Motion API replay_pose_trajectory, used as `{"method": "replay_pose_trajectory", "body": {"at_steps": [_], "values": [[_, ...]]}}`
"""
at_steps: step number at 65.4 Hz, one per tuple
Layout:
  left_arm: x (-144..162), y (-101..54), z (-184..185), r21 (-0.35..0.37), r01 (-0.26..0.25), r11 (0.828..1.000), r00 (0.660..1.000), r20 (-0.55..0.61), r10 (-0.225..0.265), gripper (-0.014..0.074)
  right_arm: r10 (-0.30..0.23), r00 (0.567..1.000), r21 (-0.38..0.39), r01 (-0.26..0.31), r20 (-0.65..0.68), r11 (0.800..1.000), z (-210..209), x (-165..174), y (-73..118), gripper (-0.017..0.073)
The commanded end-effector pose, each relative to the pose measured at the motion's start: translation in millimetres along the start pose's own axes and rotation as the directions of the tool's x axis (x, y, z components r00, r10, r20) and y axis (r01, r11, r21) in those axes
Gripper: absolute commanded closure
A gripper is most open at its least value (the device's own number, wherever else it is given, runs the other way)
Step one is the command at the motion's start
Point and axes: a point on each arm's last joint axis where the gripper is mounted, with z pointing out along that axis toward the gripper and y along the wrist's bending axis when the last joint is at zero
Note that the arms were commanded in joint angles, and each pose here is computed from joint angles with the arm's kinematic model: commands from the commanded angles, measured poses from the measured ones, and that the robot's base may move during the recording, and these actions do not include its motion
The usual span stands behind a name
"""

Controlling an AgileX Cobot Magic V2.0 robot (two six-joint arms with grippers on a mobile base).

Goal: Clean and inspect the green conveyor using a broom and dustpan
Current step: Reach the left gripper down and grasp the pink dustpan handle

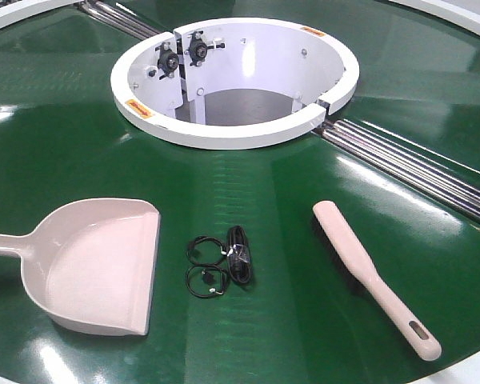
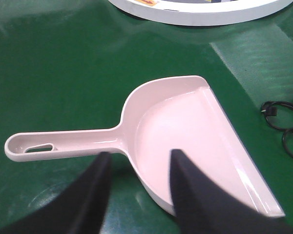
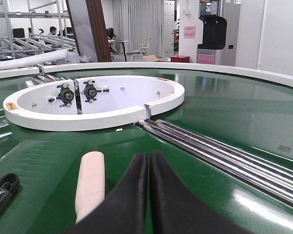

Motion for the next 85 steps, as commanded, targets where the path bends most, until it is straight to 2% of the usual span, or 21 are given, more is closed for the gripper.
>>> {"method": "replay_pose_trajectory", "body": {"at_steps": [1, 10, 13, 21, 25, 30, 34, 38, 41, 45, 48, 52, 54, 57, 60, 66, 68, 70, 76, 82, 85], "values": [[-17.7, 2.1, -4.9, -0.010, 0.013, 1.000, 0.994, 0.107, -0.012, 0.0143, -0.009, 0.997, 0.011, 0.009, 0.076, 1.000, -0.9, -5.6, -0.7, 0.0568], [-18.1, 2.1, -5.0, -0.011, 0.013, 1.000, 0.994, 0.112, -0.012, 0.0027, -0.009, 0.997, 0.011, 0.009, 0.076, 1.000, -0.9, -5.6, -0.7, 0.0568], [-17.3, 1.9, -4.4, -0.008, 0.017, 1.000, 0.994, 0.111, -0.016, 0.0017, -0.009, 0.997, 0.011, 0.009, 0.076, 1.000, -0.9, -5.6, -0.7, 0.0568], [-21.2, 0.1, -7.8, 0.022, 0.070, 0.997, 0.993, 0.097, -0.072, 0.0018, -0.009, 0.997, 0.011, 0.009, 0.076, 1.000, -0.9, -5.6, -0.7, 0.0568], [-33.7, 1.0, -17.3, 0.027, 0.063, 0.998, 0.994, 0.084, -0.066, 0.0018, -0.009, 0.997, 0.011, 0.009, 0.076, 1.000, -0.9, -5.6, -0.7, 0.0568], [-53.0, 3.6, -26.4, 0.021, 0.003, 1.000, 0.999, 0.035, -0.004, 0.0018, -0.009, 0.997, 0.011, 0.009, 0.076, 1.000, -0.9, -5.6, -0.7, 0.0568], [-70.1, 6.3, -34.7, 0.020, -0.083, 0.996, 0.996, -0.023, 0.084, 0.0018, -0.009, 0.997, 0.011, 0.009, 0.076, 1.000, -0.9, -5.6, -0.7, 0.0568], [-89.7, 8.3, -41.9, 0.038, -0.172, 0.984, 0.982, -0.073, 0.174, 0.0018, -0.009, 0.997, 0.011, 0.009, 0.076, 1.000, -0.9, -5.6, -0.7, 0.0568], [-100.8, 9.2, -41.0, 0.070, -0.240, 0.968, 0.959, -0.136, 0.248, 0.0018, -0.009, 0.997, 0.011, 0.009, 0.076, 1.000, -0.9, -5.6, -0.7, 0.0568], [-111.7, 9.3, -38.9, 0.135, -0.325, 0.936, 0.914, -0.209, 0.348, 0.0018, -0.009, 0.997, 0.011, 0.009, 0.076, 1.000, -0.9, -5.6, -0.7, 0.0568], [-117.2, 9.0, -35.2, 0.201, -0.381, 0.903, 0.866, -0.265, 0.424, 0.0018, -0.009, 0.997, 0.011, 0.009, 0.076, 1.000, -0.9, -5.6, -0.7, 0.0568], [-125.9, 7.8, -26.1, 0.270, -0.411, 0.871, 0.826, -0.294, 0.481, 0.0018, -0.009, 0.997, 0.011, 0.009, 0.076, 1.000, -0.9, -5.6, -0.7, 0.0568], [-129.0, 7.4, -21.3, 0.289, -0.421, 0.860, 0.814, -0.297, 0.498, 0.0018, -0.009, 0.997, 0.011, 0.009, 0.076, 1.000, -0.9, -5.6, -0.7, 0.0568], [-134.1, 7.6, -12.8, 0.313, -0.454, 0.834, 0.791, -0.290, 0.539, 0.0018, -0.009, 0.997, 0.011, 0.009, 0.076, 1.000, -0.9, -5.6, -0.7, 0.0568], [-135.2, 8.2, -1.7, 0.345, -0.502, 0.793, 0.746, -0.290, 0.599, 0.0018, -0.009, 0.997, 0.011, 0.009, 0.076, 1.000, -0.9, -5.6, -0.7, 0.0568], [-135.1, 10.2, 22.1, 0.399, -0.620, 0.675, 0.630, -0.260, 0.732, 0.0025, -0.009, 0.997, 0.011, 0.009, 0.076, 1.000, -0.9, -5.6, -0.7, 0.0568], [-134.6, 10.8, 30.5, 0.414, -0.644, 0.643, 0.596, -0.254, 0.762, 0.0032, -0.009, 0.997, 0.011, 0.009, 0.076, 1.000, -0.9, -5.6, -0.7, 0.0568], [-134.1, 11.3, 39.0, 0.426, -0.660, 0.619, 0.571, -0.252, 0.782, 0.0041, -0.009, 0.997, 0.011, 0.009, 0.076, 1.000, -0.9, -5.6, -0.7, 0.0568], [-132.3, 14.2, 61.7, 0.433, -0.683, 0.588, 0.525, -0.268, 0.807, 0.0065, -0.009, 0.997, 0.011, 0.009, 0.076, 1.000, -0.9, -5.6, -0.7, 0.0568], [-126.2, 21.3, 79.8, 0.449, -0.701, 0.554, 0.442, -0.337, 0.831, 0.0072, -0.009, 0.997, 0.011, 0.009, 0.076, 1.000, -0.9, -5.6, -0.7, 0.0568], [-123.7, 23.4, 85.4, 0.460, -0.702, 0.543, 0.413, -0.359, 0.837, 0.0072, -0.009, 0.997, 0.011, 0.009, 0.076, 1.000, -0.9, -5.6, -0.7, 0.0568]]}}
